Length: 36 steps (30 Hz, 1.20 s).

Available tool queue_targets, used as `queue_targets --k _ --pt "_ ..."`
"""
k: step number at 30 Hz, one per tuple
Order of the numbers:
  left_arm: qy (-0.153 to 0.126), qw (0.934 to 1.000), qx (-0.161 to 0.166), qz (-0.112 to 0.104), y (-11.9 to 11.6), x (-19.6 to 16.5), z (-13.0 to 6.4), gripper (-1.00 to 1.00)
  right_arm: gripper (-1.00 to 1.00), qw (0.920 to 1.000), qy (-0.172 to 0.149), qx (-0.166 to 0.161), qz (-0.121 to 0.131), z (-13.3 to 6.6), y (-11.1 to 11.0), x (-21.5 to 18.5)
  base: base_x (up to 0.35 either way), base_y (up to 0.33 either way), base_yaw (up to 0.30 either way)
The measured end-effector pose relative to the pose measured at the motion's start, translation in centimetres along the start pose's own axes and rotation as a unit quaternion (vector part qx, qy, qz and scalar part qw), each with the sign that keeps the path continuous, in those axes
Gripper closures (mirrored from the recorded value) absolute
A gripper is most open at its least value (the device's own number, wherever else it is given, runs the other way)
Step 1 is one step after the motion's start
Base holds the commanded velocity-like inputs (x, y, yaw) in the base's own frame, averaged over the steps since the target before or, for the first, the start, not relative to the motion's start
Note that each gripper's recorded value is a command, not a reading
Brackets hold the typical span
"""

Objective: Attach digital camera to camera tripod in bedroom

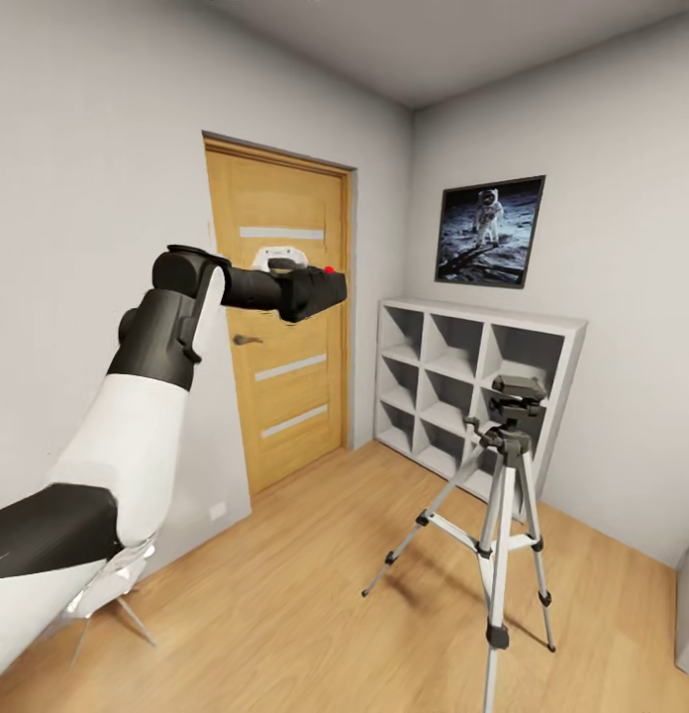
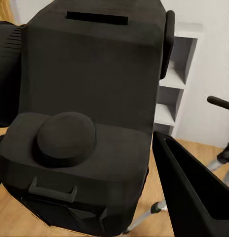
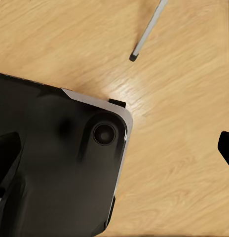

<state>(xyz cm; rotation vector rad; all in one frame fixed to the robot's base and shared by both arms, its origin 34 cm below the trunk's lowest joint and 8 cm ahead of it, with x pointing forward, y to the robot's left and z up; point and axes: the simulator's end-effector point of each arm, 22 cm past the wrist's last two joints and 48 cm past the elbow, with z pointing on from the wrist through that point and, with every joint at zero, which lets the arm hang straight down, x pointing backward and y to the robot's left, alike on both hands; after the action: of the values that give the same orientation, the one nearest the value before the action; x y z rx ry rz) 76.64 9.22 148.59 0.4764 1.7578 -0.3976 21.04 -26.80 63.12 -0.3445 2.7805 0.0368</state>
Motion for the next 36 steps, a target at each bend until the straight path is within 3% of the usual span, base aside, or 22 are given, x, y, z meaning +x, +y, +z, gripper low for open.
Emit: queue_targets --k 4,16,20,24,36 --pt "0.012 0.9999 0.004 0.003 -0.6 -4.0 0.2 1.0 -1.0 1.0 0.0 0.0 0.0 0.0 0.0 0.0 0.0 0.0 -0.279" --pt "0.03 0.9977 0.061 -0.003 -3.1 -4.5 0.4 1.0 -1.0 1.0 0.0 0.0 0.0 0.0 0.0 0.0 0.0 0.0 -0.28" --pt "0.015 0.9977 0.065 0.005 -3.6 -5.6 -0.3 1.0 -1.0 1.0 0.0 0.0 0.0 0.0 0.0 0.0 0.0 0.0 -0.277" --pt "-0.024 0.9972 0.065 0.028 -4.5 -8.3 -2.2 1.0 -1.0 1.0 0.0 0.0 0.0 0.0 0.0 0.0 0.0 0.0 -0.149" --pt "-0.043 0.9963 0.062 0.04 -4.8 -9.5 -3.1 1.0 -1.0 1.0 0.0 0.001 0.0 0.0 0.0 0.0 0.0 -0.038 -0.02"
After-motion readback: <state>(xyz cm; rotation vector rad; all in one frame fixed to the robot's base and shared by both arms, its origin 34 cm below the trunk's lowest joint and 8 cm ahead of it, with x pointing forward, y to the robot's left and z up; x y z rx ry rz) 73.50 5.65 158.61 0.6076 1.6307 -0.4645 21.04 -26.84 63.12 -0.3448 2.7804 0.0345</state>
